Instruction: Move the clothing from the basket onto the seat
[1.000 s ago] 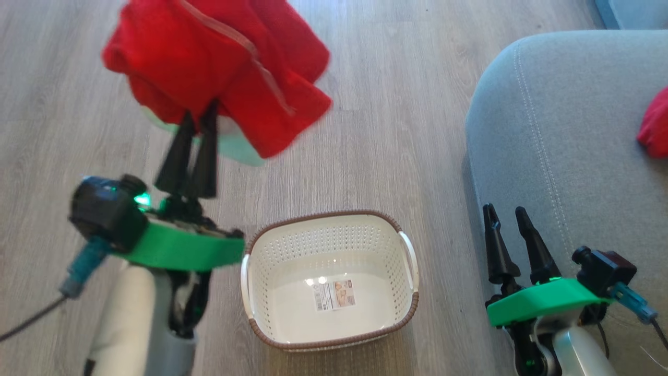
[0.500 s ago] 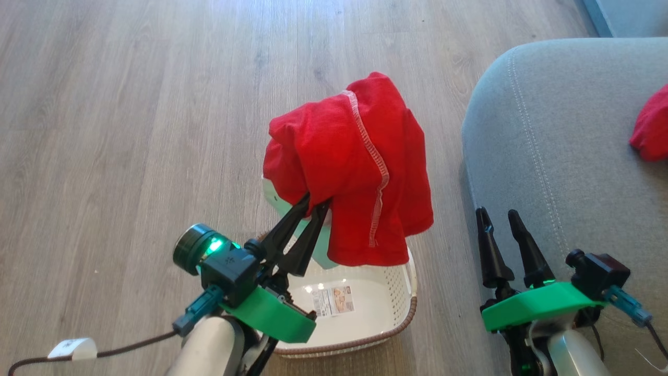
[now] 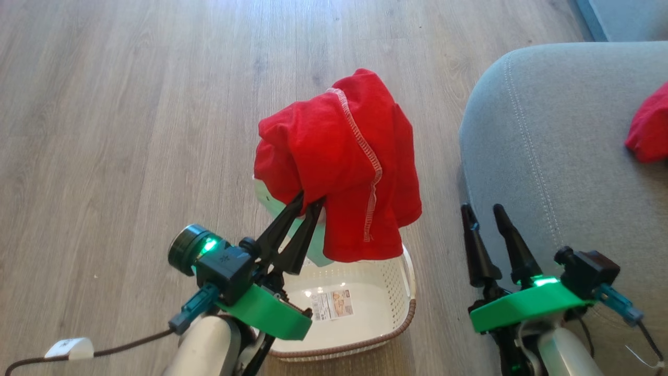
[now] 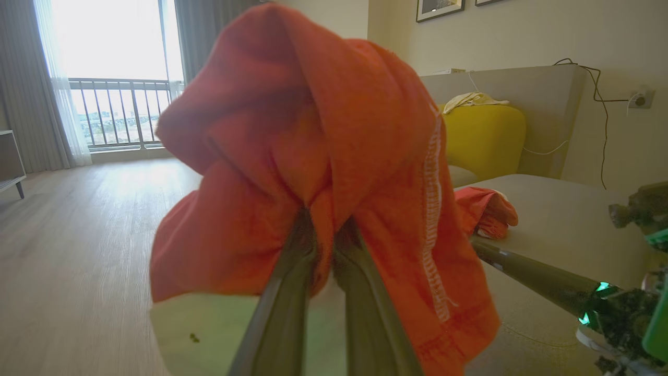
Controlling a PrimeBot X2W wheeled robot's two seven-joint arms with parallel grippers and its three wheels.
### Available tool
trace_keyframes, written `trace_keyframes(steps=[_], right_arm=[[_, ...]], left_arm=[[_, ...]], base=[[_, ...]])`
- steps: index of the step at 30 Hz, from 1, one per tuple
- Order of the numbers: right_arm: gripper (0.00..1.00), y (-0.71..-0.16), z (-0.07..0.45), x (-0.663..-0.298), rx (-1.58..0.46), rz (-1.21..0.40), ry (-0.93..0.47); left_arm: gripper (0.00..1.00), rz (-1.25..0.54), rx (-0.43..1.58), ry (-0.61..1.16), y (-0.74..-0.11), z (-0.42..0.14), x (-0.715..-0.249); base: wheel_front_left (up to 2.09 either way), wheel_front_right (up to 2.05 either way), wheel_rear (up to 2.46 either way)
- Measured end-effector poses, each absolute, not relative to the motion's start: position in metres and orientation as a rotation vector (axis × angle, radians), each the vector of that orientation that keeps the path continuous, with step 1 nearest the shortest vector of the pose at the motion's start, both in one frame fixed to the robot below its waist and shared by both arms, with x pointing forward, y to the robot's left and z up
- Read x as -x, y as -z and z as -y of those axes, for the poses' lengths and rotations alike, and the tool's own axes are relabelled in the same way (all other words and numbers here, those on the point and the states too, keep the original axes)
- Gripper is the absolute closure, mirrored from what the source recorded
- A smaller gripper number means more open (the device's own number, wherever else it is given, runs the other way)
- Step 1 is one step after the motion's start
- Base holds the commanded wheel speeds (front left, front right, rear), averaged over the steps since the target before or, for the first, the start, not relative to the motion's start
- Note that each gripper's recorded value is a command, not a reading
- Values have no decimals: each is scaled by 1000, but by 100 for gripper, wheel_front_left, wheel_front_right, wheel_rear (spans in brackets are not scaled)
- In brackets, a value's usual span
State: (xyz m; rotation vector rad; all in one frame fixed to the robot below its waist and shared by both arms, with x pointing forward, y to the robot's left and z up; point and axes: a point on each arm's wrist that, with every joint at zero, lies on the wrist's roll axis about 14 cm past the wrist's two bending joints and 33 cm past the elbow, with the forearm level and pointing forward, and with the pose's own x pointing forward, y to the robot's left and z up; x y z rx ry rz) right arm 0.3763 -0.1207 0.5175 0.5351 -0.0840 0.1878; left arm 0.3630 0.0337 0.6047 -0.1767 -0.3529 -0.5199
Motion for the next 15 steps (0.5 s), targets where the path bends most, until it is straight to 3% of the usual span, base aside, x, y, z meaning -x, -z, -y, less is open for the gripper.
trace_keyframes(steps=[5,15], right_arm=[[0,-535,103,-372,-493,119,-287],[0,-549,40,-338,-330,123,-622]], left_arm=[[100,340,174,515,-600,-35,-365],[100,285,158,510,-581,-34,-372]], base=[[0,0,0],[0,0,0]])
